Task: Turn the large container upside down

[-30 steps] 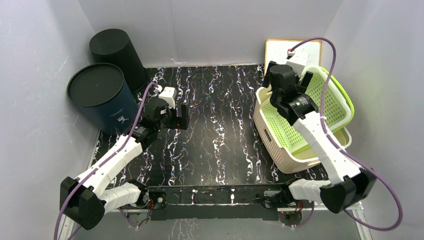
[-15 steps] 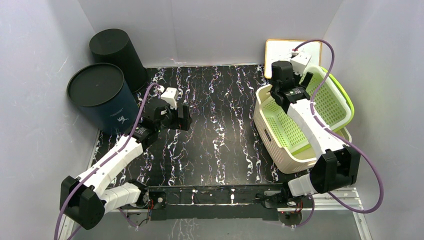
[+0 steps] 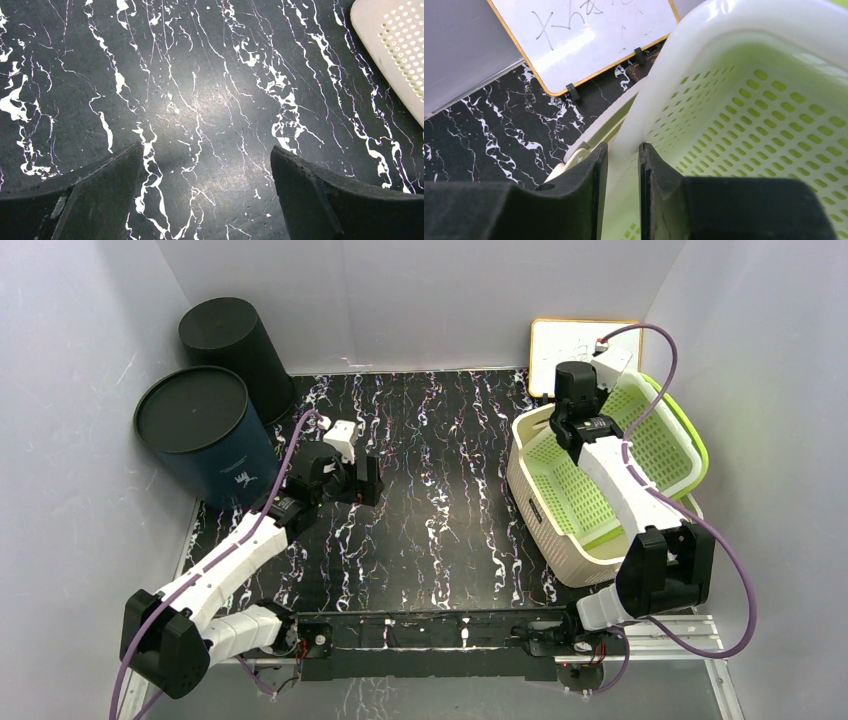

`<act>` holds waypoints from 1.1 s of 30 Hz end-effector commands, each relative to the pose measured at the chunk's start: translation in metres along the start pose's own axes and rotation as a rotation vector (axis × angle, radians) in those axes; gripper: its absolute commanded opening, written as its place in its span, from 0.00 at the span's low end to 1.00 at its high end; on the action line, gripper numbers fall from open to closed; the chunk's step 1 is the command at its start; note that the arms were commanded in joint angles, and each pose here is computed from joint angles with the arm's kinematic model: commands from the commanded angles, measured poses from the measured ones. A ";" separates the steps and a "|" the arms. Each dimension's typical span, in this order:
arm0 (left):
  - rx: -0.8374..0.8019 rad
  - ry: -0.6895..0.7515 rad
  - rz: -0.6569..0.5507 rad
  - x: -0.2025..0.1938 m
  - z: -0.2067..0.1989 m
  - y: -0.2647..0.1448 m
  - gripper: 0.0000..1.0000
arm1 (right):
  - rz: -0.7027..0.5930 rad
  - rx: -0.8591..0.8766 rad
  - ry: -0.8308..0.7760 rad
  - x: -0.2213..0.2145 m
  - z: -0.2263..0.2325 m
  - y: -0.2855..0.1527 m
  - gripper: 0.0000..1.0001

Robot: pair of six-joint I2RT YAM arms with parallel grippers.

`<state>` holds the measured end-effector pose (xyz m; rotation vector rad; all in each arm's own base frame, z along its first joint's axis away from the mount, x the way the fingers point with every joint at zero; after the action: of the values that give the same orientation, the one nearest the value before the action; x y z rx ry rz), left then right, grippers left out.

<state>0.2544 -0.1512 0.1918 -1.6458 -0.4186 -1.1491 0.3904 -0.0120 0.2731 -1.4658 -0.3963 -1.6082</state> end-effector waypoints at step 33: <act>-0.053 0.032 -0.004 -0.013 -0.006 -0.006 0.98 | -0.157 0.013 0.139 0.046 0.020 0.012 0.68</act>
<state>0.2469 -0.1527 0.1858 -1.6733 -0.3859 -1.1772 0.4071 -0.0109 0.2864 -1.3899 -0.4274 -1.6608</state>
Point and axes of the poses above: each gripper's point midway between its finger pads, its own y axis out along the fingers, its own z axis along the line the jaws close on, x = y × z, the point moved 5 cm from there along -y, back along the fingers, and after that the axes turned 13 degrees about y, right-handed, at the moved point
